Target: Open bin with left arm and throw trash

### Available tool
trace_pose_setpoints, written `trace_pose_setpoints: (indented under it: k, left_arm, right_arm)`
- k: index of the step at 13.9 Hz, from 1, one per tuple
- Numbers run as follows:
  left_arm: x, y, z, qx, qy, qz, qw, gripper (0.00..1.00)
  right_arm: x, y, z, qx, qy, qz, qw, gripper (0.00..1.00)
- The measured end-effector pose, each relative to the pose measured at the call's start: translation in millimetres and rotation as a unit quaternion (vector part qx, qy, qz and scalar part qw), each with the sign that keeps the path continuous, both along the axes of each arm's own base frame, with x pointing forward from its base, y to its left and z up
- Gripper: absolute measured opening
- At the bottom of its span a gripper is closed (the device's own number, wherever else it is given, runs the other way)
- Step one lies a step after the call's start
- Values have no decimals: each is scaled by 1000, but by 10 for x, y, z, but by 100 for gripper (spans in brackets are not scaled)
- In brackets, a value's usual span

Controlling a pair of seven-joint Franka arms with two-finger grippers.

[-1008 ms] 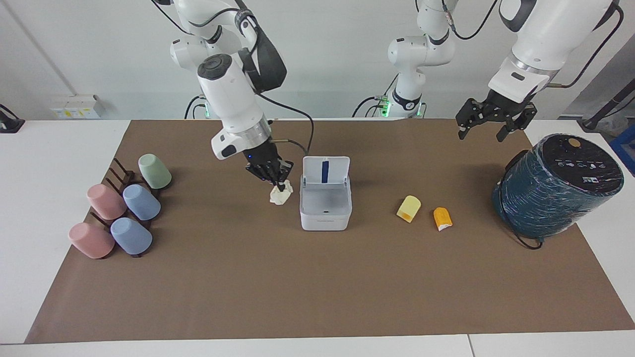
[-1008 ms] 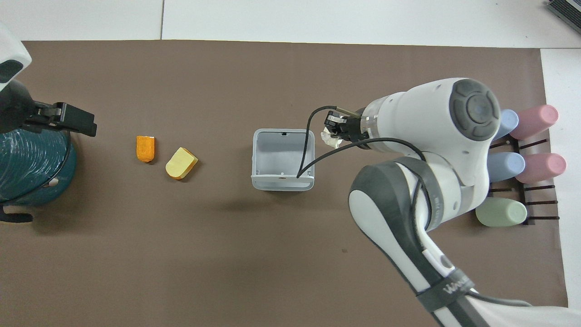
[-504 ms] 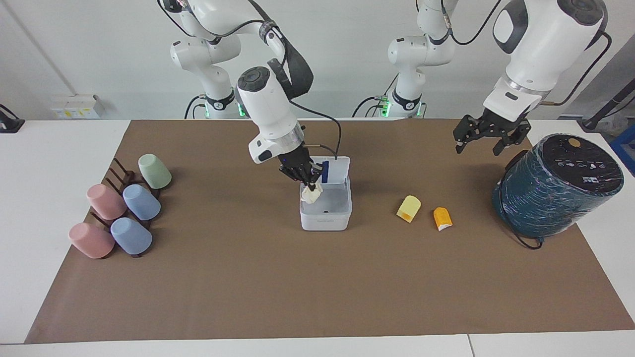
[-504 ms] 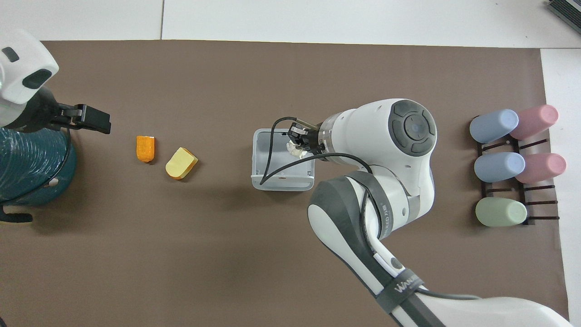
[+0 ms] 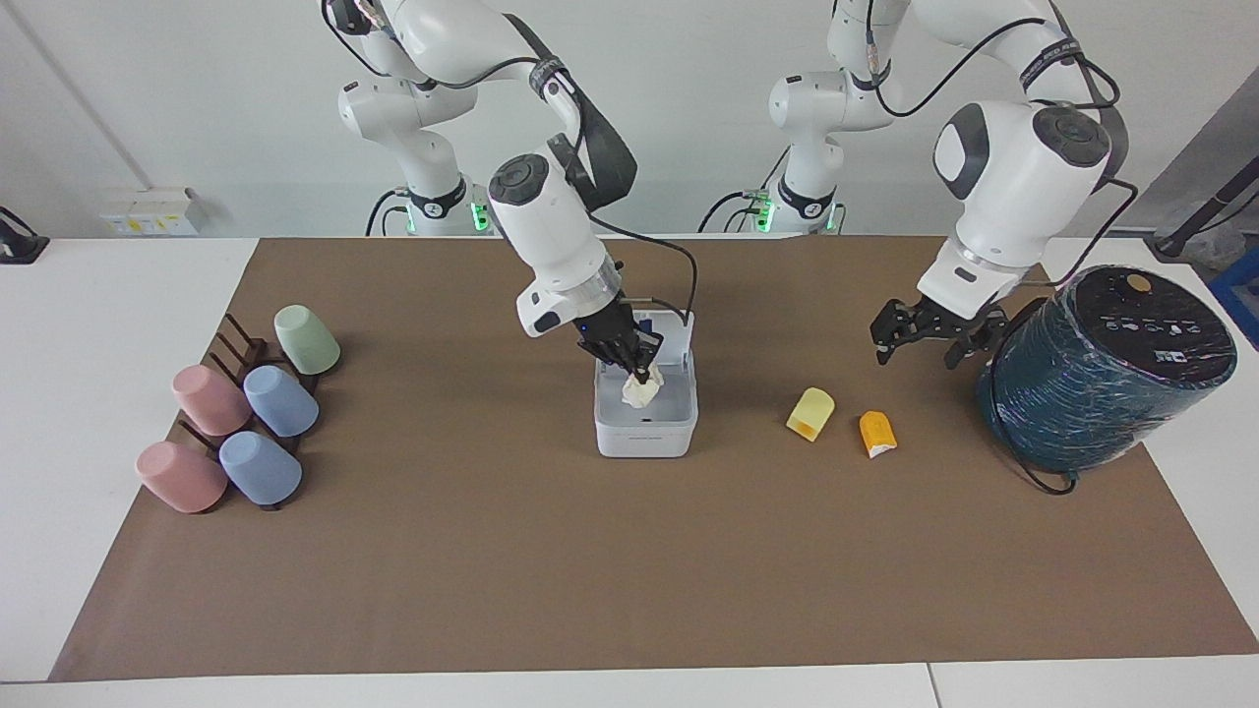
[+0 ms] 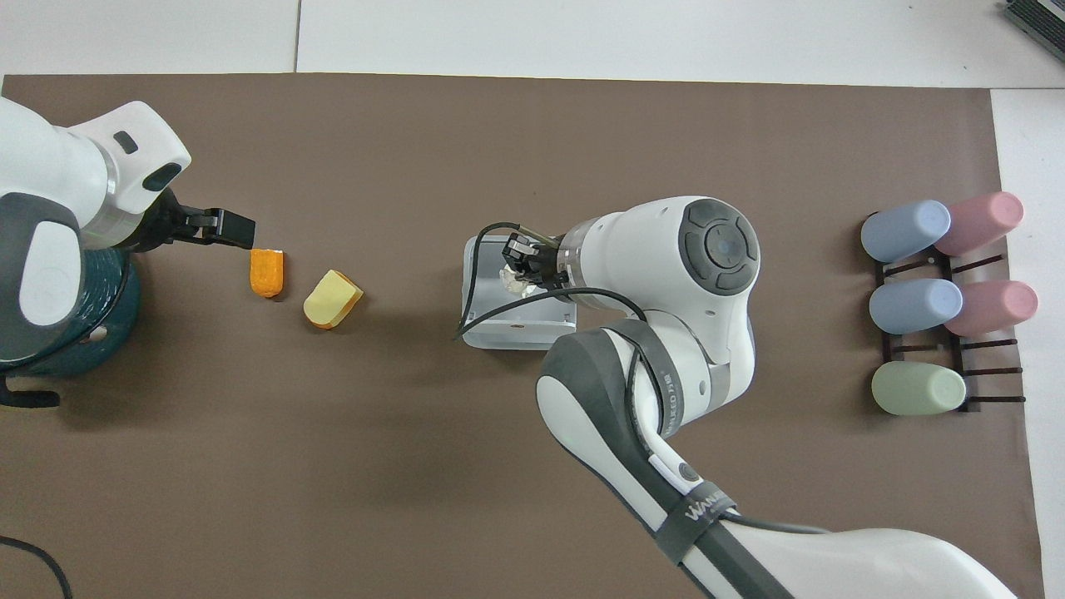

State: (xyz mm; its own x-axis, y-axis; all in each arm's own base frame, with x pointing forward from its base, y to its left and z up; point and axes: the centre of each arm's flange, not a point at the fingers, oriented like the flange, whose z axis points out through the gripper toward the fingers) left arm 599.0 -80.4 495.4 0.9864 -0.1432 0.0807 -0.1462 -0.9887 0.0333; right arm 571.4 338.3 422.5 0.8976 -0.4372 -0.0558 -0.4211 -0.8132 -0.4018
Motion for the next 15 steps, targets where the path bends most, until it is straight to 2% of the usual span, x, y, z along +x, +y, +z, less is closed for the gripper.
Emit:
trace_pose_setpoints:
  k: [1,2,9,11,12,15]
  left_arm:
    - [10,-13,-96,0,-1,-1,1000,100]
    - [15,-19,-142,-1,-1,-1,1000,100]
    - [22,-90,-146,-2,-10,-9,1000,100]
    - [10,-200,-258,-4,-23,-18,1000,100]
    - [-7,-257,-348,-4,-28,-24,999,100]
    - [-57,-351,-542,-1,-30,-63,998,100]
  right_arm:
    - [-5,10,-25,-1,2,1,1000,8]
    - [-8,6,-41,-2,3,0,1000,17]
    - [7,-17,7,0,-1,-2,1000,97]
    - [50,-104,139,0,-15,-4,1000,100]
    - [92,-194,213,-11,-31,5,999,100]
    - [287,-656,390,-97,-95,41,990,100]
